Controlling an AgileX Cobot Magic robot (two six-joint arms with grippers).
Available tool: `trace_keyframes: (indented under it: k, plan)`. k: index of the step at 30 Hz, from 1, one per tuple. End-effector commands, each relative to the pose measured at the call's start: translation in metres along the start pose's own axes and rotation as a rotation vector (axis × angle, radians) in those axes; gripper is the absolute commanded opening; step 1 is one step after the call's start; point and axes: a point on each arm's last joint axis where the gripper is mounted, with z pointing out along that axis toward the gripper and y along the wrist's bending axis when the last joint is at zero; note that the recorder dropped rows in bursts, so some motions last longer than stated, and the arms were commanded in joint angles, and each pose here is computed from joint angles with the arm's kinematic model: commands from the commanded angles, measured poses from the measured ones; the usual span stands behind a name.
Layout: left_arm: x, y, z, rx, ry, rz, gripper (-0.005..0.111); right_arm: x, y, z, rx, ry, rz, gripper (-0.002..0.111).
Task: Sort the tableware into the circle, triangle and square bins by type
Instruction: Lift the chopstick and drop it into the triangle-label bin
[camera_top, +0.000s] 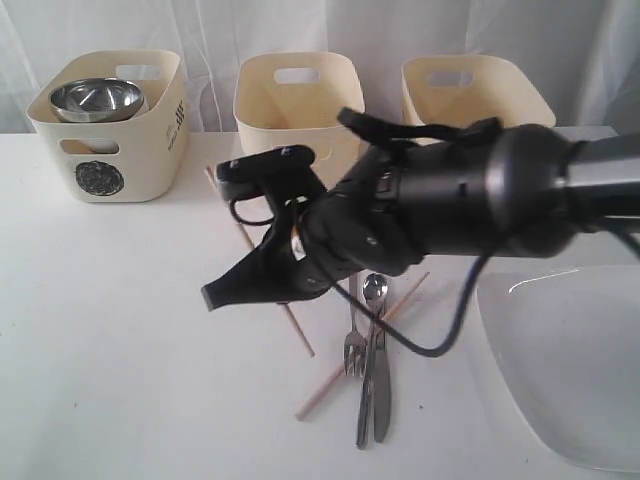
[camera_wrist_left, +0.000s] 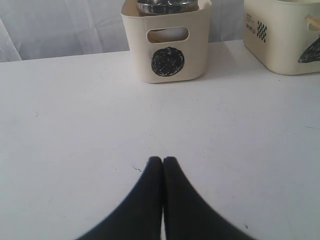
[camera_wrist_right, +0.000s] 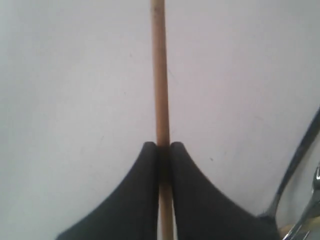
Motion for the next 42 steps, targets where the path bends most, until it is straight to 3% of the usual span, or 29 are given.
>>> trace_keyframes:
  k: [1,15,20,24,33,42]
  plan:
    - [0.001,0.000,0.000,0.006,-0.002,-0.008,0.000,-0.009,-0.019,-0.025,-0.017,-0.151,0.040,0.000]
    - [0.001,0.000,0.000,0.006,-0.002,-0.008,0.000,-0.066,-0.131,-0.070,0.057,-0.711,0.286,0.000]
    - [0.001,0.000,0.000,0.006,-0.002,-0.008,0.000,-0.105,-0.144,-0.054,0.076,-0.713,0.317,0.000]
    - [0.001,0.000,0.000,0.006,-0.002,-0.008,0.000,-0.129,-0.153,-0.014,0.086,-0.706,0.289,0.000]
    - [0.001,0.000,0.000,0.006,-0.002,-0.008,0.000,-0.144,-0.165,0.036,0.110,-0.678,0.245,0.000]
    - [0.001,0.000,0.000,0.006,-0.002,-0.008,0.000,-0.158,-0.176,0.054,0.121,-0.715,0.223,0.000]
